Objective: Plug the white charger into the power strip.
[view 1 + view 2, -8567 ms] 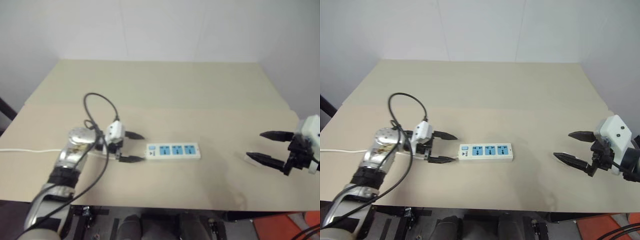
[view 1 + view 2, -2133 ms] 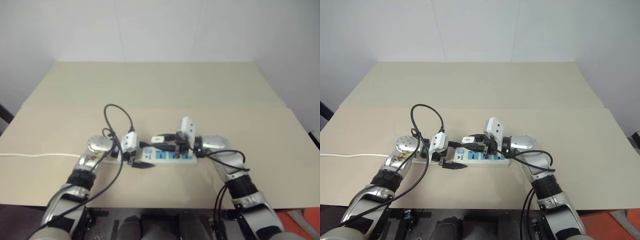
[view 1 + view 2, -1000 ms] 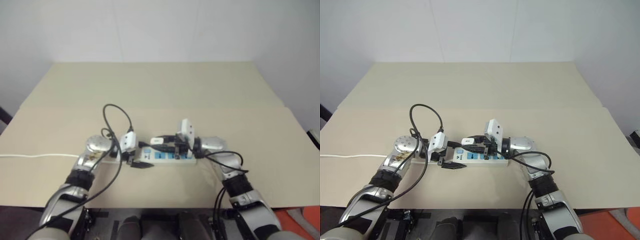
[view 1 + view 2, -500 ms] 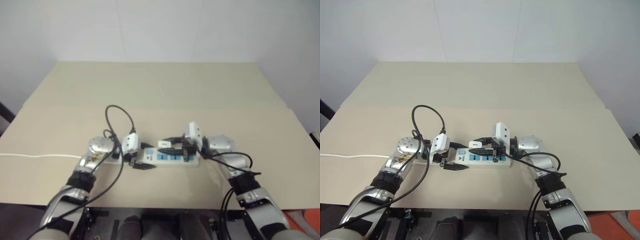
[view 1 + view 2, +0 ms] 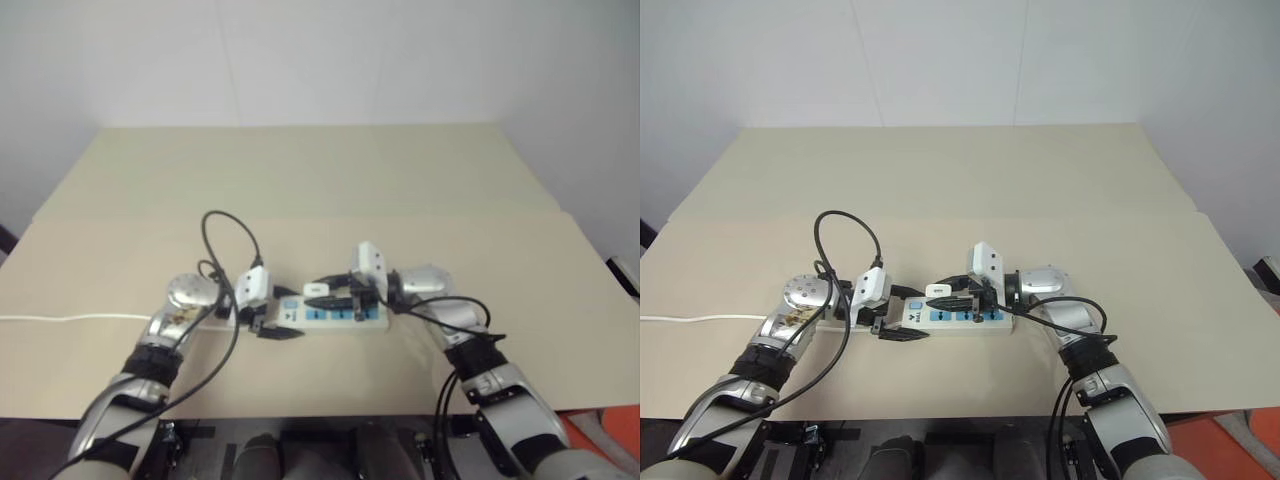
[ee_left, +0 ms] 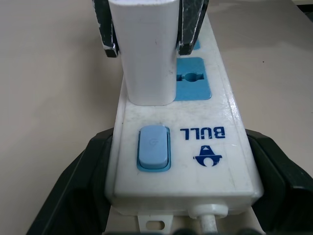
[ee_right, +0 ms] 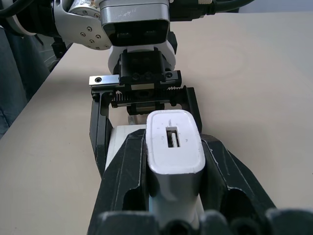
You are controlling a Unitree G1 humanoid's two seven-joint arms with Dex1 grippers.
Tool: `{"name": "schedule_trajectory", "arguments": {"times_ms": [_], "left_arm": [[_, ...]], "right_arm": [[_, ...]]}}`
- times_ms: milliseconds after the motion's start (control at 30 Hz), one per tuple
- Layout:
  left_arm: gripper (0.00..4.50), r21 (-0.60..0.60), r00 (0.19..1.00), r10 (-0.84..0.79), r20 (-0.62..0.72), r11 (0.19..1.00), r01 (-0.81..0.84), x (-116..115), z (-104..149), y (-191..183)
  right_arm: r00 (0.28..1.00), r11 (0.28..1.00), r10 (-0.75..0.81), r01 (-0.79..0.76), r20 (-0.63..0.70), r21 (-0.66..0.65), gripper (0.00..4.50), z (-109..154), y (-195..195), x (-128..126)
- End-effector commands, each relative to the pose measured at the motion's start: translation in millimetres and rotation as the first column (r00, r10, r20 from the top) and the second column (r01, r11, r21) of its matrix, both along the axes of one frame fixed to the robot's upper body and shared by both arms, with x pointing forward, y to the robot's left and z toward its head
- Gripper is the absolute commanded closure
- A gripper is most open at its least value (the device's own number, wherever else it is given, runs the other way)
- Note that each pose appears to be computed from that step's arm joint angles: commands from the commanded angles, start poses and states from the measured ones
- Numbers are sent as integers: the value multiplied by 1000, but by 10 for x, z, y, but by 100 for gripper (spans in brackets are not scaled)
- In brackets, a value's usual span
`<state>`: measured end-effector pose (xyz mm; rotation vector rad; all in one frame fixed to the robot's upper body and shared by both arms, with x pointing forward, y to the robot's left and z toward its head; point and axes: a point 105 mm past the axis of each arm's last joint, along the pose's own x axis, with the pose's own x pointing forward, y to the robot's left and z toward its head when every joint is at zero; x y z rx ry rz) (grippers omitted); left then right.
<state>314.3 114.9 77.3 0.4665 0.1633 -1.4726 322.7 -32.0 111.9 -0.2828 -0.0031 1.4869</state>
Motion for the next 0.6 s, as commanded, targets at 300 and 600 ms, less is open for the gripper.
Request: {"name": "schedule_trajectory", "arguments": {"times_ms": [300,600], "left_arm": [[119,33,1000,8,-1,999,-8,-28,-9,112],[119,29,1000,9,3,1000,-9,-11,-1,95]], "right_arm": [[989,984,-117,104,-88,-142,335,-385,-363,72],[994,991,-85,78,-63,-107,143,-296,-274,24]]}}
